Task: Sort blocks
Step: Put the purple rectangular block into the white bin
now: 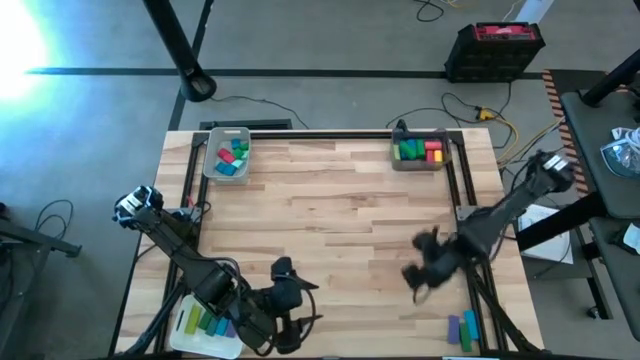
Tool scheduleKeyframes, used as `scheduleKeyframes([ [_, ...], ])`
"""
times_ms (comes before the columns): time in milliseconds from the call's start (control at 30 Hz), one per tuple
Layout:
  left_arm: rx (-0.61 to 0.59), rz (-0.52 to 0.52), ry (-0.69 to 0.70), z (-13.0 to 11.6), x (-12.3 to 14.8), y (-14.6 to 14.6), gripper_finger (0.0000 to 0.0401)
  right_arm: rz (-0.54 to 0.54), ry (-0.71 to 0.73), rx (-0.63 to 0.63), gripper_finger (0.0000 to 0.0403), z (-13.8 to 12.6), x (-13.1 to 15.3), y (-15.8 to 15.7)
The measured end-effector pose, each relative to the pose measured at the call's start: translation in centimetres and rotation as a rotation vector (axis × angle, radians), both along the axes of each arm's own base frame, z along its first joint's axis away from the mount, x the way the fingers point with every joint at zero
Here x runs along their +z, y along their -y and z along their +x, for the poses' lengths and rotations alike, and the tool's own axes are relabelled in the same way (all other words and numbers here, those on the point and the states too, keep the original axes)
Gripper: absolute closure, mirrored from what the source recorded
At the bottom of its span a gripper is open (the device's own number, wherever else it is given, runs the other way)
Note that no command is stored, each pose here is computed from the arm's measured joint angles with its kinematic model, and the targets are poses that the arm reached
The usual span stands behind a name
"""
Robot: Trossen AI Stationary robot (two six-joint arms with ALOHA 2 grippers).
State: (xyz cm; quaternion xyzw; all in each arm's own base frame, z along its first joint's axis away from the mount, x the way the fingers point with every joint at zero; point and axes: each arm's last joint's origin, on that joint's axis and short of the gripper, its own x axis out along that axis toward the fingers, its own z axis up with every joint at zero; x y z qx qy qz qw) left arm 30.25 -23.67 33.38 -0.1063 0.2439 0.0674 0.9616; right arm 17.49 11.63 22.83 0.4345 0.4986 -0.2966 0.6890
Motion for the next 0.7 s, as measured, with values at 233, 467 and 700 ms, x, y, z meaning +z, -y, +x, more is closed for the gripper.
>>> scheduleKeyframes([
  [233,-0.058,0.029,-0.005,0.2,0.0,0.2,0.0115,0.338,-0.316,0.256,0.0035,-0.3,-2.4,-8.5],
  [467,-0.071,-0.002,-0.012,0.2,0.0,0.2,0.0115,0.444,-0.604,0.561,0.0035,0.2,-6.1,-13.4],
  [700,-0.058,-0.019,-0.013,0.4,-0.1,0.0,0.0115,0.439,-0.699,0.717,0.0035,1.5,-7.6,-15.2],
])
